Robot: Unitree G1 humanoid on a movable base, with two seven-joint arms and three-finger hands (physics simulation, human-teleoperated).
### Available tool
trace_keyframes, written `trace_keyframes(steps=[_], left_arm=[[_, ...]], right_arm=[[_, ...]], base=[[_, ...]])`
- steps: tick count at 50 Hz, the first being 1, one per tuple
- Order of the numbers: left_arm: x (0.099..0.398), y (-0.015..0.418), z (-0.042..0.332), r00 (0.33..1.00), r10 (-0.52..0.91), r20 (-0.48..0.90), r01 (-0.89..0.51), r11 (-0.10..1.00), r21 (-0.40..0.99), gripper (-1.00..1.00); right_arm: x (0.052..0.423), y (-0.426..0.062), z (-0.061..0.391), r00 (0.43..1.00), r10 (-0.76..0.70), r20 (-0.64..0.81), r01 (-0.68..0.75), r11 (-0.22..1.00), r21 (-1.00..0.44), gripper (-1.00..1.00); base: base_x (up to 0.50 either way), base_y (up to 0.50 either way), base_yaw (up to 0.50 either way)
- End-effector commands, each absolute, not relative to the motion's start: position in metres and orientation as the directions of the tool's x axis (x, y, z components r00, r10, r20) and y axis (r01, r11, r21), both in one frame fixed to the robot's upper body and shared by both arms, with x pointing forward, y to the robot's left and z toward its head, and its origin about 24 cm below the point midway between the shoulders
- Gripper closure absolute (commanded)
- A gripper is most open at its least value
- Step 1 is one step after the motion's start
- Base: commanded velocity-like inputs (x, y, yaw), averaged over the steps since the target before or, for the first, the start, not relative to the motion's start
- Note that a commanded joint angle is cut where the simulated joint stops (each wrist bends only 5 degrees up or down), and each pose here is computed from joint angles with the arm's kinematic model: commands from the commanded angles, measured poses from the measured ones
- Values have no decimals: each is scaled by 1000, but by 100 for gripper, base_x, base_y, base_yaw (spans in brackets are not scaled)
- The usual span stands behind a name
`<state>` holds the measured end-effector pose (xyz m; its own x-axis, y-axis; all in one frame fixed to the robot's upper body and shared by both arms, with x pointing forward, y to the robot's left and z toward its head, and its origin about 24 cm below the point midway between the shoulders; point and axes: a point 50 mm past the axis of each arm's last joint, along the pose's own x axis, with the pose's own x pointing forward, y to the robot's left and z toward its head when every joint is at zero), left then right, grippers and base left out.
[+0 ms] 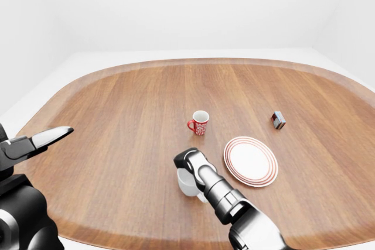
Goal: Put the white mug on the plate.
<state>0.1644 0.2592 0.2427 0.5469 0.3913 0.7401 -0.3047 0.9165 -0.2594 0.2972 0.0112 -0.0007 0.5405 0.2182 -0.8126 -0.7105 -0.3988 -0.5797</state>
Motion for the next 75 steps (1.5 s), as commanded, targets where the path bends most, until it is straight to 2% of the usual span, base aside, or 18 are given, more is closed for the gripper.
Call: trace_keyframes(steps=[1, 7, 13, 19, 24, 26, 30, 35, 43, 50, 59, 64, 75], left_arm=[[166, 259, 240, 558, 390, 732, -309, 917, -253, -100], [166, 259, 240, 558, 392, 731, -310, 916, -255, -100], [166, 259, 239, 560, 392, 730, -310, 916, -254, -100], [166, 260, 240, 557, 395, 731, -312, 915, -257, -100], [165, 260, 241, 552, 394, 735, -311, 915, -258, -100], [165, 260, 242, 549, 394, 737, -310, 915, -259, -100], [164, 260, 243, 546, 394, 739, -308, 915, -260, -100], [166, 260, 242, 549, 395, 737, -310, 915, -259, -100], [166, 260, 242, 550, 394, 736, -310, 915, -258, -100], [166, 260, 241, 553, 395, 734, -313, 915, -256, -100], [167, 260, 240, 556, 394, 732, -314, 915, -254, -100], [166, 260, 241, 552, 395, 734, -313, 915, -256, -100], [167, 260, 240, 557, 393, 731, -315, 915, -252, -100]], right_arm=[[294, 11, -3, 545, 212, -811, -703, -411, -580, 100], [293, 16, -1, 548, 224, -806, -695, -414, -588, 100], [308, 8, 10, 575, 207, -792, -691, -395, -605, 100], [335, -7, 49, 702, 197, -685, -598, -359, -716, 100], [363, -32, 115, 860, 155, -486, -419, -328, -847, 100], [374, -43, 132, 887, 122, -446, -390, -320, -864, 100], [383, -61, 145, 905, 73, -418, -378, -311, -872, 100], [395, -90, 146, 893, -19, -450, -433, -314, -845, 100], [408, -133, 137, 817, -129, -562, -575, -249, -779, 100], [407, -159, 122, 734, -147, -663, -679, -126, -723, 100], [401, -183, 106, 680, -162, -715, -729, -44, -683, 100], [391, -193, 84, 627, -167, -761, -772, 2, -636, 100], [380, -210, 61, 632, -177, -754, -758, 61, -650, 100]], base=[[0, 0, 0], [0, 0, 0], [0, 0, 0], [0, 0, 0], [0, 0, 0], [0, 0, 0], [0, 0, 0], [0, 0, 0], [0, 0, 0], [0, 0, 0], [0, 0, 0], [0, 0, 0], [0, 0, 0]])
